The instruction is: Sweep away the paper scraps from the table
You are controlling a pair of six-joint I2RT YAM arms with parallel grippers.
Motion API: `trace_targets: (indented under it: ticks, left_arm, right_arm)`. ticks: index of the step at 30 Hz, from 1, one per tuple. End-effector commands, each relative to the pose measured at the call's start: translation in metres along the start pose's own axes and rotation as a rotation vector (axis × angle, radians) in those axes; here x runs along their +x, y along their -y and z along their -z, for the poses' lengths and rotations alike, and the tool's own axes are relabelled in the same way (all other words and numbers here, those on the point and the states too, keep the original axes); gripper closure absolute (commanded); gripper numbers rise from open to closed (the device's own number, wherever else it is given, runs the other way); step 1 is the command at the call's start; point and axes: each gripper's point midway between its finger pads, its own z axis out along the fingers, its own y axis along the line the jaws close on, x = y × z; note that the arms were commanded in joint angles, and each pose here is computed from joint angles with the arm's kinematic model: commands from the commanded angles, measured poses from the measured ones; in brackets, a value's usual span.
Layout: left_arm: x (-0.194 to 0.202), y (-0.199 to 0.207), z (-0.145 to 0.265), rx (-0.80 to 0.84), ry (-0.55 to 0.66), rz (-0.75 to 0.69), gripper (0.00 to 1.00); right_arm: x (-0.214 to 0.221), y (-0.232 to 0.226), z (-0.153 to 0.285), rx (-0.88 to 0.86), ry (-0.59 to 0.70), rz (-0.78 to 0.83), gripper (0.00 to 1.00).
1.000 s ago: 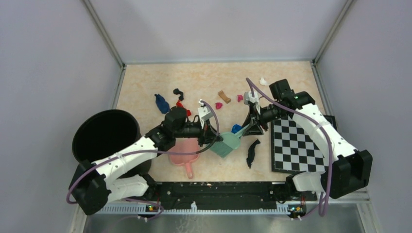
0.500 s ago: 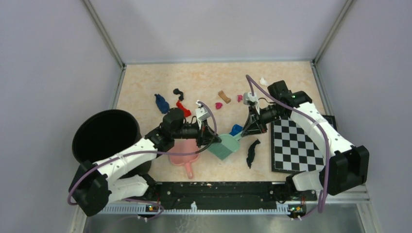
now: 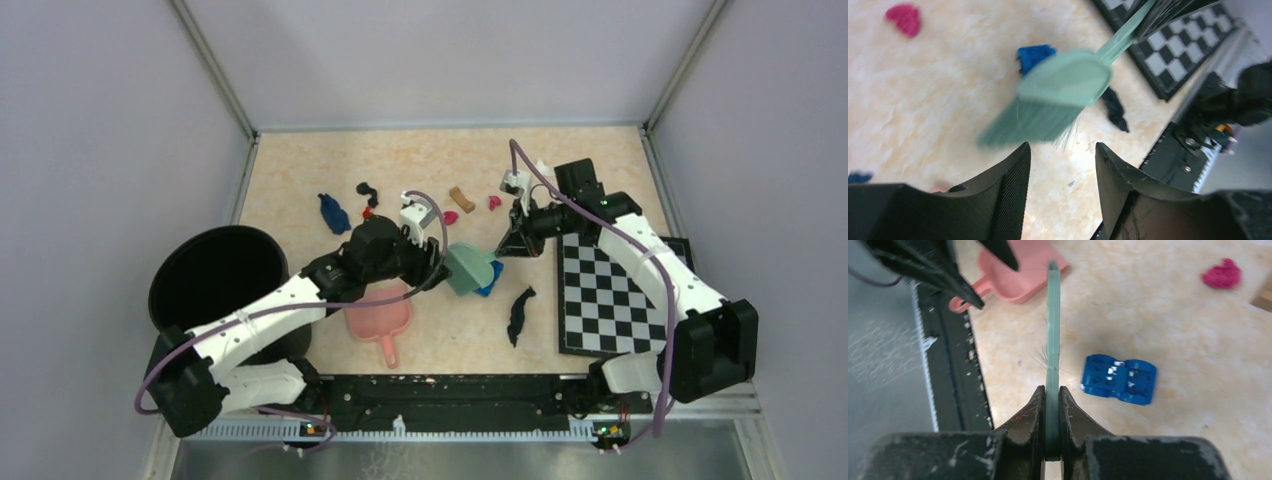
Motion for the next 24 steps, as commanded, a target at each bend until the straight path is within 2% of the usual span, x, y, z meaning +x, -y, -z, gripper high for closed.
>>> trace_targets:
  ticks: [1, 4, 7, 13, 18, 21, 24]
  left_arm:
    - [0.040, -0.053, 0.014, -0.388, -0.105, 0.131, 0.45]
    - [0.070, -0.067, 0.009, -0.456, -0.160, 0.172, 0.47]
    - [0.091, -0.079, 0.002, -0.520, -0.220, 0.189, 0.39]
    - [0.108, -0.101, -0.007, -0.631, -0.313, 0.153, 0.44]
    - [0.130, -0.107, -0.012, -0.647, -0.399, 0.154, 0.48]
    - [0.139, -0.107, -0.012, -0.644, -0.421, 0.169, 0.53]
    - [0.142, -0.104, -0.013, -0.629, -0.431, 0.175, 0.61]
  right_arm:
    - [-0.033, 0.053, 0.019, 0.308, 0.126, -0.058, 1.00]
    - [-0.036, 0.068, 0.031, 0.328, 0.169, -0.188, 1.00]
    - [-0.035, 0.076, 0.040, 0.306, 0.189, -0.260, 1.00]
    - [-0.023, 0.073, 0.047, 0.386, 0.213, -0.164, 1.00]
    - [-0.019, 0.068, 0.052, 0.381, 0.238, -0.154, 1.00]
    - [-0.016, 0.070, 0.054, 0.376, 0.243, -0.164, 1.00]
    - [-0.014, 0.070, 0.052, 0.365, 0.245, -0.166, 1.00]
